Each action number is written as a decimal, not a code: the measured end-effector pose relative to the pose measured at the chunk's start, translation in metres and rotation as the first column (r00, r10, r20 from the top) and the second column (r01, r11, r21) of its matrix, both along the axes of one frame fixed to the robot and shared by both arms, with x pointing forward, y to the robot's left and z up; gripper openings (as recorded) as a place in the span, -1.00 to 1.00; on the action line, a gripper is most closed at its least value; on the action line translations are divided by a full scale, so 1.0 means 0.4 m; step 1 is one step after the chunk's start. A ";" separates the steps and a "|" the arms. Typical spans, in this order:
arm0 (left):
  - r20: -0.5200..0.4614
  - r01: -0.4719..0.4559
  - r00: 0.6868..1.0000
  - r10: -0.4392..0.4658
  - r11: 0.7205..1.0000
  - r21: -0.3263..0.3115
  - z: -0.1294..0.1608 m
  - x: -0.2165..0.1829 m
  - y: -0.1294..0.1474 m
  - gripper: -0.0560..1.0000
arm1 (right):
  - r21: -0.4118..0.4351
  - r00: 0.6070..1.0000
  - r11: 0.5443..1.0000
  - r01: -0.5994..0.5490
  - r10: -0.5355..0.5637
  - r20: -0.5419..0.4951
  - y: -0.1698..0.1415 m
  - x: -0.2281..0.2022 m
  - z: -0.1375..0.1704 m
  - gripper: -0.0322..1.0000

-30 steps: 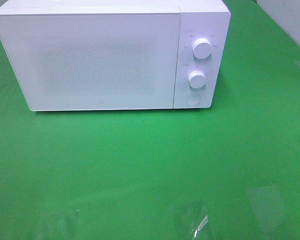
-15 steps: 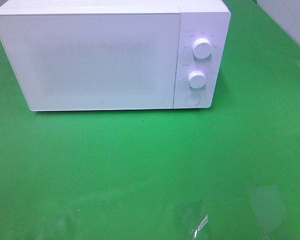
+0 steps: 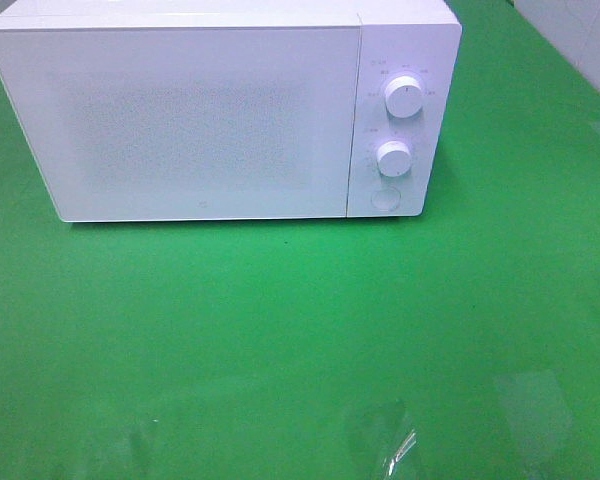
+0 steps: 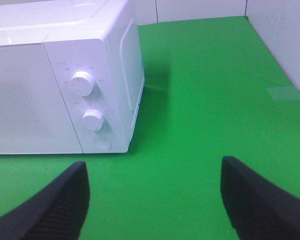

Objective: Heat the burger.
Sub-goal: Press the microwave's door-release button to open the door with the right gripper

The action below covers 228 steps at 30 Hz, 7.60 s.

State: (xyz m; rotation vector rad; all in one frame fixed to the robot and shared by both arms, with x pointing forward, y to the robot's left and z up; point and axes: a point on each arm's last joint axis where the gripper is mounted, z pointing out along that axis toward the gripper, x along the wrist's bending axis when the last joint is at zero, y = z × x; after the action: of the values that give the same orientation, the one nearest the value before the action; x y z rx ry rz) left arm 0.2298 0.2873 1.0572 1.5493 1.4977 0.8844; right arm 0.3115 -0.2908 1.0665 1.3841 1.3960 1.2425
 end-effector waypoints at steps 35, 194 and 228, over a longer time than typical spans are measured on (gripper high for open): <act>0.000 0.000 1.000 0.000 1.000 0.000 0.000 0.000 0.000 0.88 | 0.044 0.982 0.999 -0.029 0.020 0.189 0.046 0.330 -0.153 0.39; 0.000 0.000 1.000 0.000 1.000 0.000 0.000 0.000 0.000 0.88 | 0.917 0.915 0.048 0.395 -0.112 -0.388 0.370 0.677 -0.527 -0.93; 0.000 0.000 1.000 0.000 1.000 0.000 0.000 0.000 0.000 0.88 | 0.927 0.921 0.069 0.370 -0.162 -0.355 0.389 0.696 -0.545 -0.93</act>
State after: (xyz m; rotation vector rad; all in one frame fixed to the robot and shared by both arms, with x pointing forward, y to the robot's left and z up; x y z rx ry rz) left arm 0.2298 0.2873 1.0572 1.5493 1.4977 0.8844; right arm 0.5899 -0.1352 0.8485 2.5449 0.0299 1.9243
